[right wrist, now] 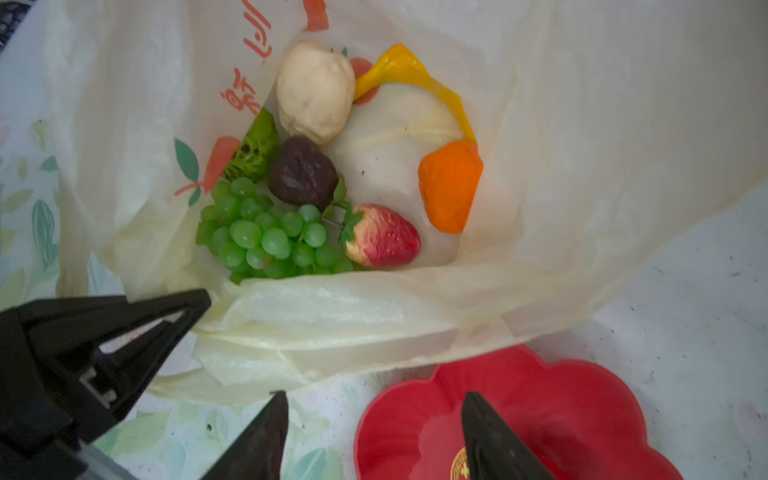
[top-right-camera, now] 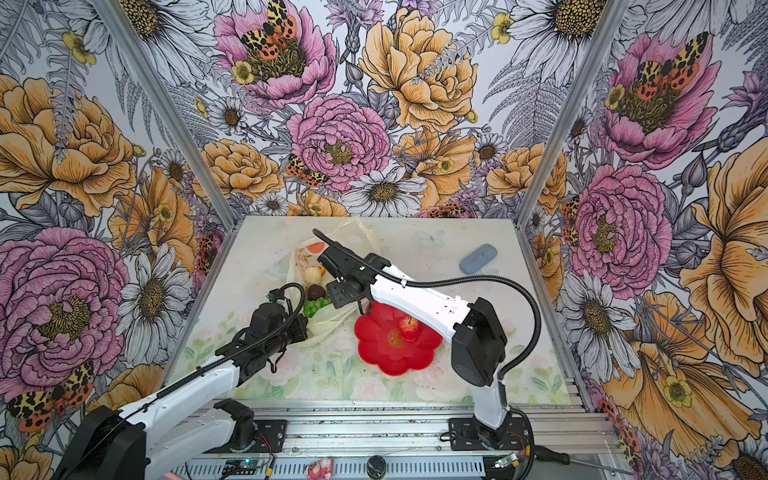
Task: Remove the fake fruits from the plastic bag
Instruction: 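Move the right gripper back over the bag and lower it in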
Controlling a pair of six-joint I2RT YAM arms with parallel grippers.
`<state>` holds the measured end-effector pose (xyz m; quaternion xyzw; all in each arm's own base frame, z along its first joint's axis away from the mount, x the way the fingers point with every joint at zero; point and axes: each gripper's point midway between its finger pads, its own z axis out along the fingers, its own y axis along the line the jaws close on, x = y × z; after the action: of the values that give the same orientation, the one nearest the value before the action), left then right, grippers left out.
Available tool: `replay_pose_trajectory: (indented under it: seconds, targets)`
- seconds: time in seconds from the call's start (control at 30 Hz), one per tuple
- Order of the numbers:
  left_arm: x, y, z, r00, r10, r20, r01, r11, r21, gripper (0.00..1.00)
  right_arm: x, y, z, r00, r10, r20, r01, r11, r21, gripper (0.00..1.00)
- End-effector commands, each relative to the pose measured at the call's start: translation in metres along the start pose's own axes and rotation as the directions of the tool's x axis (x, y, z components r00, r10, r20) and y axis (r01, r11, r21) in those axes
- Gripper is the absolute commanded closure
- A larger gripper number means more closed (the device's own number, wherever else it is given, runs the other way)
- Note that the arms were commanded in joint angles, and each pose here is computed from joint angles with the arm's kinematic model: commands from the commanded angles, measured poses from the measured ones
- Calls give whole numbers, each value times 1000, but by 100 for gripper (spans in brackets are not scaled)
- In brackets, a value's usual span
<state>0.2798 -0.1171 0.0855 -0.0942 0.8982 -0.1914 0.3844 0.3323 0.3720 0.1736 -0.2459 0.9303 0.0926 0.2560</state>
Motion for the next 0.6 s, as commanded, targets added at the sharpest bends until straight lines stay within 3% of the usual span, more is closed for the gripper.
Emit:
replay_pose_trajectory:
  seconds: [0.0, 0.43, 0.57]
  targets:
    - [-4, -4, 0, 1000, -7, 11, 7, 1000, 25, 100, -24, 6, 29, 997, -61, 46, 61, 998, 2, 33]
    - [-6, -7, -2, 1000, 0, 18, 0, 999, 42, 100, -54, -17, 107, 996, -82, 22, 81, 997, 7, 32]
    - [-5, -7, -1, 1000, 1, 12, -1, 999, 43, 100, -60, -46, 120, 999, -51, 20, 49, 997, 54, 31]
